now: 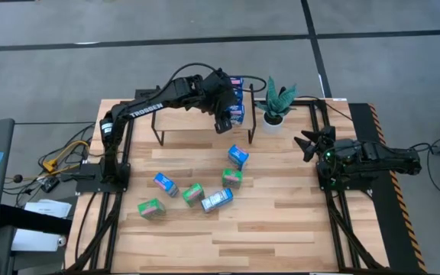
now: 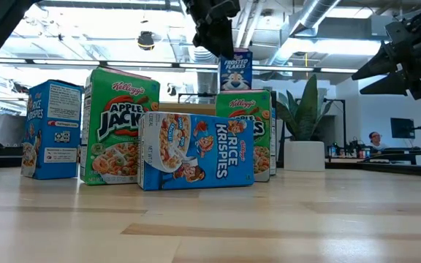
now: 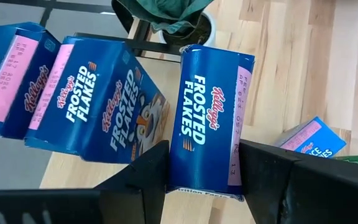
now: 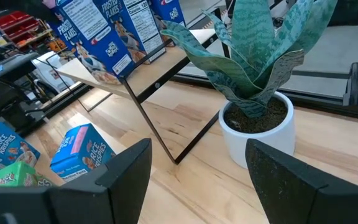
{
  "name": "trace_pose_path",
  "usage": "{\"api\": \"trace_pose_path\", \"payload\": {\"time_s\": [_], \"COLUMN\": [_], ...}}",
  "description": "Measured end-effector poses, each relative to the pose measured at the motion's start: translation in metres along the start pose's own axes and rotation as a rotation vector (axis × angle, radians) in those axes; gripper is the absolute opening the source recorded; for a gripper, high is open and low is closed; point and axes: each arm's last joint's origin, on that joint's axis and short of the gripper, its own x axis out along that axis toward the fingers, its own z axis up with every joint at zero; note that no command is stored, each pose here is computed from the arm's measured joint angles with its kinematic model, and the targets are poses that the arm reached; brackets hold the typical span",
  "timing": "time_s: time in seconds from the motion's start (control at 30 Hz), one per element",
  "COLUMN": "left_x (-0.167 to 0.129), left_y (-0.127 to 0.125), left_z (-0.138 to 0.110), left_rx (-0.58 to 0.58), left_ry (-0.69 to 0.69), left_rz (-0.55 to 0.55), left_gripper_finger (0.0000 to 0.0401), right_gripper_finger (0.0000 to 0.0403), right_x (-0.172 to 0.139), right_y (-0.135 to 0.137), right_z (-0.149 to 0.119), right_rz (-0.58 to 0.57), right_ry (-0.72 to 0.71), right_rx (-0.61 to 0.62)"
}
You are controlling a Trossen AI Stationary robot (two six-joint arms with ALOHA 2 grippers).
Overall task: Stack cereal on shelf
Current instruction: Put the blue cereal box on the shelf aligned with the other blue cereal boxes
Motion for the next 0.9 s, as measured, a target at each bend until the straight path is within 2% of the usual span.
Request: {"api": "trace_pose_path", "payload": {"time_s": [0.3, 0.67, 0.9], "left_x": [0.0000, 0.0000, -0.0001], "left_y": [0.0009, 0.0017, 0.0014], "left_z": [-0.0001, 0.0003, 0.0008], "left_rx": [0.002, 0.017, 0.017], "left_ry": [0.003, 0.003, 0.000], "left_rz": [0.026, 0.052, 0.060], "left_gripper_finger": [0.0159, 0.0220, 0.0230], "right_gripper_finger": [0.0286, 0.0286, 0.0286], "right_x": [0.0000, 0.0000, 0.0000], "right_y": [0.0000, 0.0000, 0.0000], "right_z": [0.0000, 0.0001, 0.0001], "right_rz": [0.000, 0.000, 0.000], "right_ry": [0.000, 0.000, 0.000], "right_rx": [0.000, 0.000, 0.000]}}
